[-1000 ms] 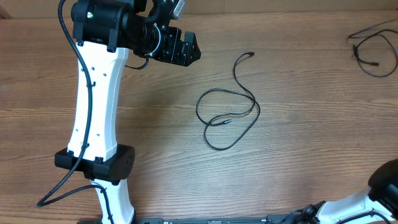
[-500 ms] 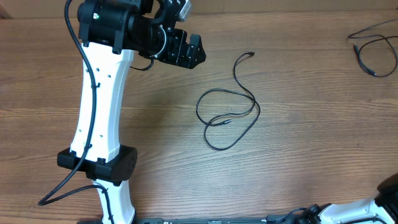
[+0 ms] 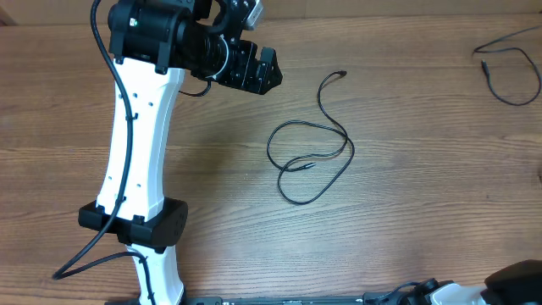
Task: Untangle cables
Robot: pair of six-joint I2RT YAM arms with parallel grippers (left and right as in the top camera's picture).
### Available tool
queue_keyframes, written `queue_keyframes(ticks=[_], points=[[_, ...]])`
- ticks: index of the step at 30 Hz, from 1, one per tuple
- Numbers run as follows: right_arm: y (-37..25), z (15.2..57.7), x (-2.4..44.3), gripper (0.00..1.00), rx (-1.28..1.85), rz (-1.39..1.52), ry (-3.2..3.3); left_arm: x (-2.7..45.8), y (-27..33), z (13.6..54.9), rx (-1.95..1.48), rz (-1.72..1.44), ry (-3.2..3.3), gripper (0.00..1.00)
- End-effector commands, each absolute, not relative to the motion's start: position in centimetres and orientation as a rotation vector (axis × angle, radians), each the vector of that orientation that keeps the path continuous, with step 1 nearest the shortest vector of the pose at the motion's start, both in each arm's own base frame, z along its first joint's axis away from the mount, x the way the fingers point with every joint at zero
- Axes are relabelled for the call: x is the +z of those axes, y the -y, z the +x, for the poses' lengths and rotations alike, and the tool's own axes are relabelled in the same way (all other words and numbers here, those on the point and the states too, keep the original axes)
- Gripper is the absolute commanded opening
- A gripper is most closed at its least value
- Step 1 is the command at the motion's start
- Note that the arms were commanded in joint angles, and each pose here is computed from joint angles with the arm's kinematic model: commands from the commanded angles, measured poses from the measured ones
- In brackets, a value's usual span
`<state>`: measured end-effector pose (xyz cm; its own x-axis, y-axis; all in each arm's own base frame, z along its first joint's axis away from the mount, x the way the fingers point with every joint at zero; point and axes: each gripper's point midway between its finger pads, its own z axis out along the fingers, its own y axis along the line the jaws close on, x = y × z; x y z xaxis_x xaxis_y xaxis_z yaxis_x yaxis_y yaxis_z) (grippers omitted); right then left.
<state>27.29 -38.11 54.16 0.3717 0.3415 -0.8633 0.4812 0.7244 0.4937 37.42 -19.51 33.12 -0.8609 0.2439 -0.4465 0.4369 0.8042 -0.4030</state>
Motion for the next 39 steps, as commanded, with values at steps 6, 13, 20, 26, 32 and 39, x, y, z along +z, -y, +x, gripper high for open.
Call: queue_keyframes(ticks=[6, 13, 20, 26, 32, 39], points=[[40.0, 28.4, 52.9, 0.04, -0.138, 0.79, -1.239, 33.4, 20.1, 36.9, -0.725, 0.551, -2.602, 0.93], [41.0, 27.8, 52.9, 0.04, -0.289, 0.759, -1.259, 33.4, 20.1, 36.9, -0.719, 0.572, -2.595, 0.93], [40.4, 29.4, 51.8, 0.04, -0.342, 0.682, -1.341, 33.4, 20.1, 36.9, -0.711, 0.587, -2.589, 0.94], [43.3, 32.0, 41.8, 0.04, -0.297, 0.783, -1.6, 33.4, 20.1, 36.9, -0.708, 0.596, -2.586, 0.93], [41.4, 34.8, 37.4, 0.04, 0.014, 0.909, -1.652, 33.4, 20.1, 36.9, -0.71, 0.596, -2.586, 0.93], [39.3, 36.6, 35.2, 0.04, 0.42, 1.218, -1.531, 33.4, 20.1, 36.9, -0.712, 0.596, -2.586, 0.93]])
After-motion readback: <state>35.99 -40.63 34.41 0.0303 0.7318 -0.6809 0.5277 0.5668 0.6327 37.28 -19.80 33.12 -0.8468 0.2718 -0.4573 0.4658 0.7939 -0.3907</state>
